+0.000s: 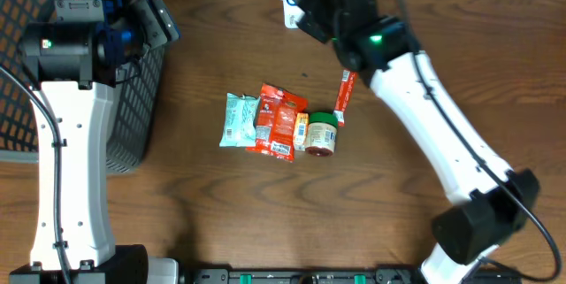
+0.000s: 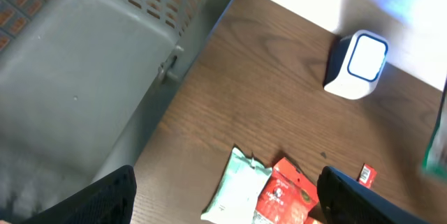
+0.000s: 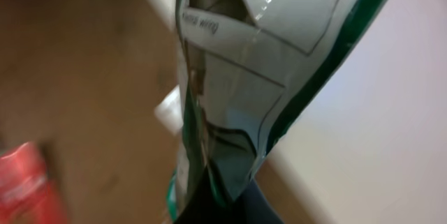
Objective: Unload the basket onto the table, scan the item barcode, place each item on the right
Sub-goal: 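Carry the green packet right and lay it at the table's right side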
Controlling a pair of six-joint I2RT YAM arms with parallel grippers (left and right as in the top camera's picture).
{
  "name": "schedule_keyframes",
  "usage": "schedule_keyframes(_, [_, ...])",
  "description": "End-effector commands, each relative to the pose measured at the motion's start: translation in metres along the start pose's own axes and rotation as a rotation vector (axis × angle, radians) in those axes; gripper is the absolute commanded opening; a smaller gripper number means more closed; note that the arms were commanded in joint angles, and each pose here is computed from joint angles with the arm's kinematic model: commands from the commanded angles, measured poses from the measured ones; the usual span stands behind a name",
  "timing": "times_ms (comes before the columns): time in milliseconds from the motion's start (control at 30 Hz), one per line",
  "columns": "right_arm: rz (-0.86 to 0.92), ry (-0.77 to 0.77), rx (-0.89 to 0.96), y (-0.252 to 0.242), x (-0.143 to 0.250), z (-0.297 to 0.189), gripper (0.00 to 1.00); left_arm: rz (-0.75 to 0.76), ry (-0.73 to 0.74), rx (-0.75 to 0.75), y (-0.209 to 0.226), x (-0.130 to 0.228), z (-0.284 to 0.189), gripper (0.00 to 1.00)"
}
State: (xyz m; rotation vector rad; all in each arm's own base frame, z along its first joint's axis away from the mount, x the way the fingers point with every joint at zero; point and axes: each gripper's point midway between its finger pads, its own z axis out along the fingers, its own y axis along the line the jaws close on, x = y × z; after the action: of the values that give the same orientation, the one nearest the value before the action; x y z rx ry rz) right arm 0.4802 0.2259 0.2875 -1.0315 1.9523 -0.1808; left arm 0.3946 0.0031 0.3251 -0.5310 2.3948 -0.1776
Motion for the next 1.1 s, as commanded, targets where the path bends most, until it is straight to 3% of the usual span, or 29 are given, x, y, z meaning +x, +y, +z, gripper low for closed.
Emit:
schedule_keyframes(0, [0.345,0.099,-0.106,-0.009,0.043,-0.011,0.01,0.004,-0.006,-0.002,0.001,-0.002,-0.002,0.83])
schedule_keyframes(200, [0.659,0.376,-0.237,-0.041,0.17,-0.028,0.01,0.004,-0.006,-0.002,0.001,-0.002,-0.002,0.83])
schedule_keyframes(367, [0.7,0.503,-0.224,-0.064,0.247,-0.048,0.01,0.004,-0.006,-0.002,0.001,-0.002,-0.002,0.83])
schedule_keyframes(567, [0.718,0.575,-0.227,-0.06,0.323,-0.044,0.01,0.004,-0.006,-0.002,0.001,-0.002,-0.002,0.83])
schedule_keyframes(700, [0.741,0.617,-0.12,-0.06,0.389,-0.032,0.01,0.004,-0.006,-0.002,0.001,-0.002,-0.002,0.84])
schedule_keyframes(867, [0.778,0.604,-0.041,-0.064,0.421,-0.025,0.02,0.004,-0.006,-0.002,0.001,-0.002,-0.002,0.84])
schedule_keyframes(1033, [0.792,0.604,-0.009,-0.069,0.429,-0.027,0.26,0.004,-0.006,-0.002,0.001,-0.002,-0.002,0.83])
schedule_keyframes(1067, [0.805,0.621,0.017,-0.072,0.432,-0.028,0.54,0.004,-0.006,-0.002,0.001,-0.002,-0.002,0.83])
